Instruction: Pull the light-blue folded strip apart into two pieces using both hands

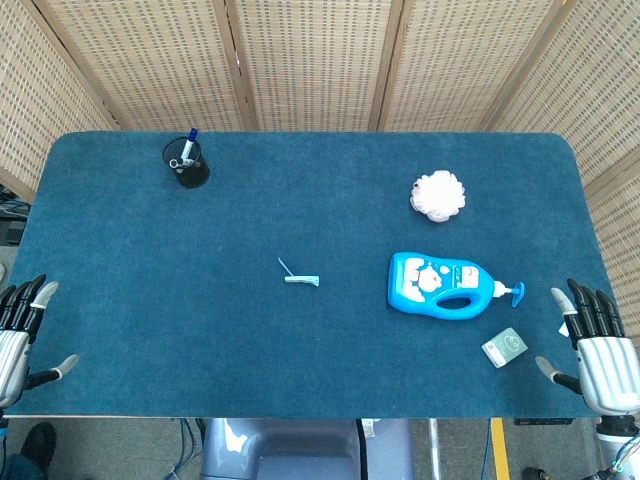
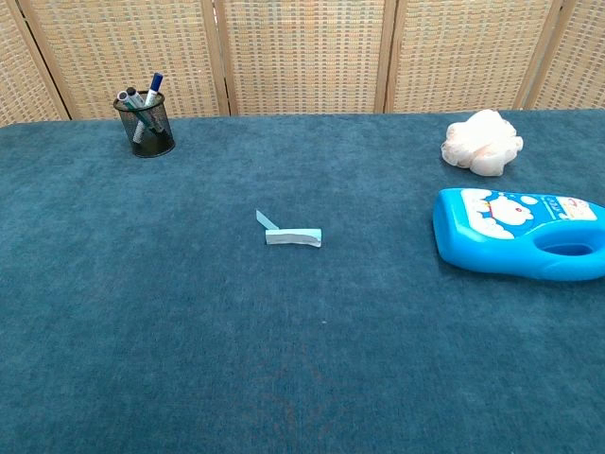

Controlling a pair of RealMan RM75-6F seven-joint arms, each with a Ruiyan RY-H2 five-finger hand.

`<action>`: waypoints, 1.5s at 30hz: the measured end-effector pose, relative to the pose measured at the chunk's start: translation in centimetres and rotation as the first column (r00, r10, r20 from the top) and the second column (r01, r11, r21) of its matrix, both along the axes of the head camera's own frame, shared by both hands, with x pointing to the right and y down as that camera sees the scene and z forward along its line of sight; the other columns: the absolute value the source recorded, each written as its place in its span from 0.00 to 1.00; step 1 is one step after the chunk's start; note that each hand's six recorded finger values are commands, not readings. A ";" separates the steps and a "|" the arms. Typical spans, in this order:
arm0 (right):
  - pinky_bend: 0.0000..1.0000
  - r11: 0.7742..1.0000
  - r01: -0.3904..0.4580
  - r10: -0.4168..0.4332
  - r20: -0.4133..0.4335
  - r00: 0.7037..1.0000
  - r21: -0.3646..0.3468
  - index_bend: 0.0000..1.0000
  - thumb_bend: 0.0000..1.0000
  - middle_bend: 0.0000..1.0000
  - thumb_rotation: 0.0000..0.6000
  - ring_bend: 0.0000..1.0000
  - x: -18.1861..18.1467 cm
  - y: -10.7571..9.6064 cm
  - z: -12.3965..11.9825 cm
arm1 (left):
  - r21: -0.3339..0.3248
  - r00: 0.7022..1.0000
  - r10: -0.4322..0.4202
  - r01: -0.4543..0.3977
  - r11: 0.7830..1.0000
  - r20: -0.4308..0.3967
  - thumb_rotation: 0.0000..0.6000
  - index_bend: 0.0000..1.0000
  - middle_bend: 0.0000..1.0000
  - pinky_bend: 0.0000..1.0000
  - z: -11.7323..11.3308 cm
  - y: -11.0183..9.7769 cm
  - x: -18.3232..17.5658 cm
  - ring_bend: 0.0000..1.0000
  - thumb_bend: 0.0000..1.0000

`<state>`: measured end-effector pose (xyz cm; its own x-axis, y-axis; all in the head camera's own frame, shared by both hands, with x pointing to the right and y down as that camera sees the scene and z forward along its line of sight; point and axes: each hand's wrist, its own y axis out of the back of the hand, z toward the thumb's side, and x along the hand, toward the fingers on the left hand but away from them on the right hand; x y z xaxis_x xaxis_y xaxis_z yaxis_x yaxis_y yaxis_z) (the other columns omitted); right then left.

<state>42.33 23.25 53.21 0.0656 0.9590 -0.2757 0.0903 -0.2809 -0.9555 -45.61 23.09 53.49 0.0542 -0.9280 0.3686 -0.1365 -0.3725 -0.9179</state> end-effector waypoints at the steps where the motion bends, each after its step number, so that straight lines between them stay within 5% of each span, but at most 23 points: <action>1: 0.01 1.000 0.000 0.000 0.000 1.000 0.000 0.01 0.00 0.00 1.00 0.00 0.0 0.0 0.0 | -0.001 1.000 0.001 -0.001 1.000 0.000 1.00 0.00 0.00 0.00 0.0 0.0 0.0 0.00 0.06; 18: 0.01 0.999 0.042 -0.042 0.004 0.999 -0.025 0.02 0.00 0.00 1.00 0.00 -1.5 -1.2 0.9 | -0.007 1.000 -0.008 0.008 1.000 -0.002 1.00 0.00 0.00 0.00 0.3 -0.4 -0.1 0.00 0.07; 25: 0.01 0.986 0.160 -0.158 0.045 0.986 -0.040 0.07 0.00 0.00 1.00 0.00 -6.2 -5.5 1.3 | -0.007 0.999 -0.032 0.032 0.999 0.003 1.00 0.00 0.00 0.00 0.6 -1.0 -0.5 0.00 0.07; 34: 0.01 0.953 0.273 -0.261 0.102 0.960 -0.130 0.22 0.01 0.00 1.00 0.00 -14.7 -13.5 3.9 | -0.014 0.998 -0.059 0.059 0.998 0.027 1.00 0.00 0.00 0.00 1.2 -1.6 -0.8 0.00 0.07; 38: 0.01 0.950 0.252 -0.232 0.121 0.965 -0.184 0.27 0.05 0.00 1.00 0.00 -18.4 -16.4 6.7 | -0.027 0.996 -0.081 0.082 0.996 0.041 1.00 0.00 0.00 0.00 1.8 -1.9 -1.2 0.00 0.07; 45: 0.01 0.927 0.219 -0.190 0.123 0.974 -0.305 0.29 0.05 0.00 1.00 0.00 -25.7 -18.5 13.0 | -0.048 0.992 -0.109 0.112 0.993 0.059 1.00 0.00 0.00 0.00 2.6 -2.5 -1.8 0.00 0.07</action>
